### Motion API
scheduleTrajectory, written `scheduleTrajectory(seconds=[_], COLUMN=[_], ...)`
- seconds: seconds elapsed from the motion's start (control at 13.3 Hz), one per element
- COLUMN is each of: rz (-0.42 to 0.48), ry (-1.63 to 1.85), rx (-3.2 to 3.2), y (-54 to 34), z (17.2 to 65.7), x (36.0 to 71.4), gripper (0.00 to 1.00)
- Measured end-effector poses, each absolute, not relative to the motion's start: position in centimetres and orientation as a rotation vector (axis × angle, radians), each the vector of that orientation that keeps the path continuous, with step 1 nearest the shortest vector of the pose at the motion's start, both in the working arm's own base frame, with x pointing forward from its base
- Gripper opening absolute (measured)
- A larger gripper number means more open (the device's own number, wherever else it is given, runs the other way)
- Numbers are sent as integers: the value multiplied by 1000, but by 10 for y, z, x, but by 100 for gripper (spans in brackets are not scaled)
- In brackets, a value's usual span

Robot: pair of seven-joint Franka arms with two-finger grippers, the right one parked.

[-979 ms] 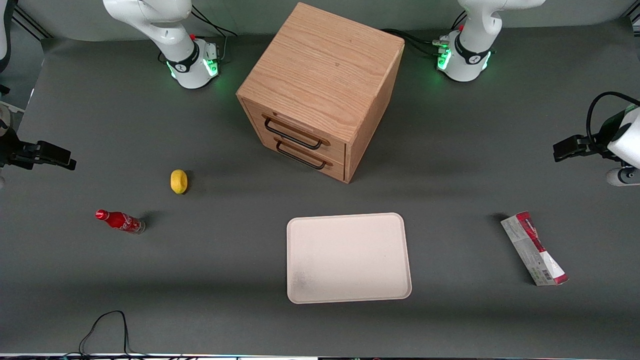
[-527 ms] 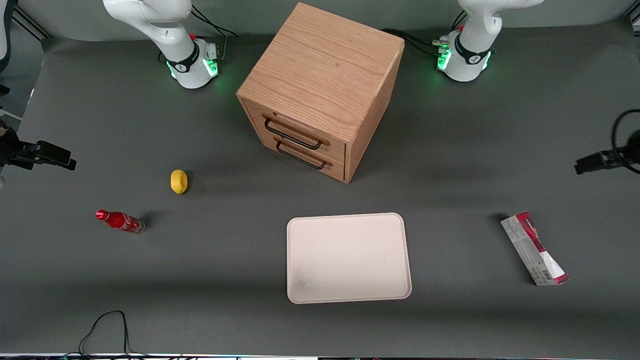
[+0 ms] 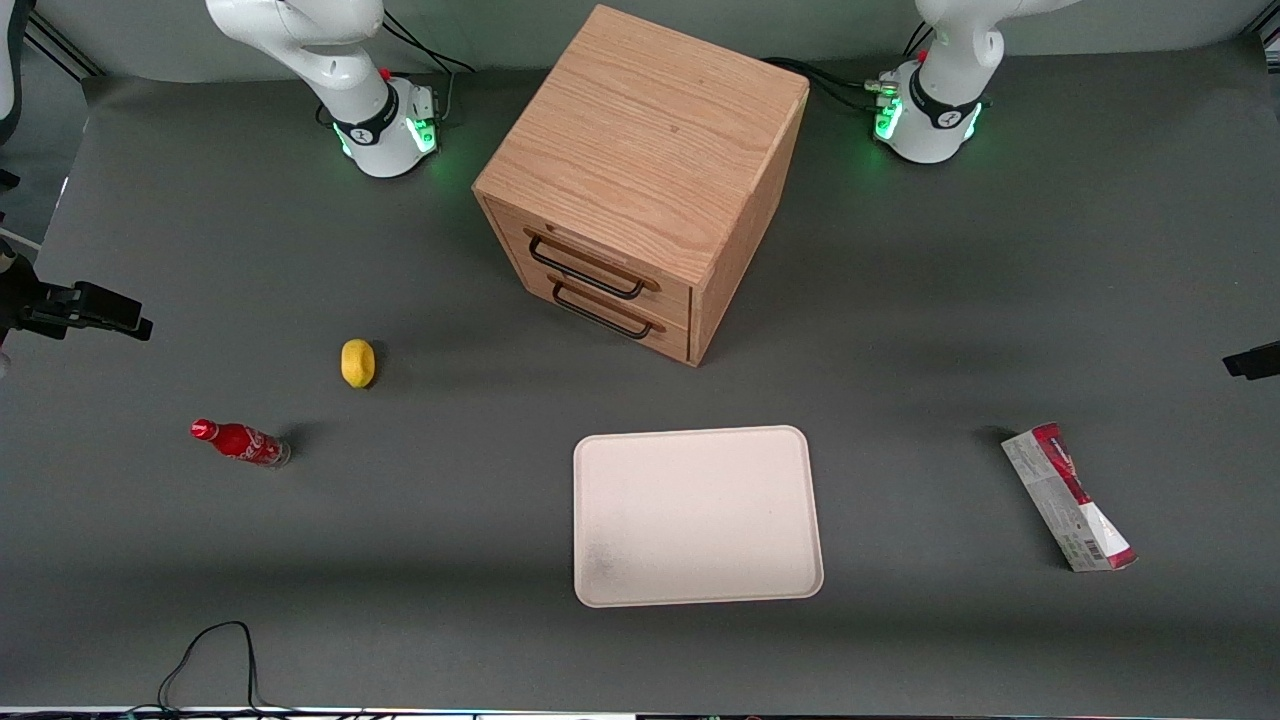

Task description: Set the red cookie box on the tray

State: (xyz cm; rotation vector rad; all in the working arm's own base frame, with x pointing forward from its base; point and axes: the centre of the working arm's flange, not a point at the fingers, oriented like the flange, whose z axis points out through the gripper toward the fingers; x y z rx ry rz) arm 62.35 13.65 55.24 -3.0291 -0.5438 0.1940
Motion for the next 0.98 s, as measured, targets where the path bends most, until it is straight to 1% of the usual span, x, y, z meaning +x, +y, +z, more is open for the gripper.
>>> scheduleTrajectory(seconds=[0.23, 0.38, 0.53, 0.75, 0.98], rz=[195, 207, 188, 155, 157], ry=[-601, -616, -711, -770, -754], rx=[-3016, -3012, -2989, -2986, -2995], y=[119, 114, 110, 96, 90], z=[548, 523, 474, 375, 301], x=[629, 642, 668, 707, 722], gripper=[100, 100, 99, 99, 100])
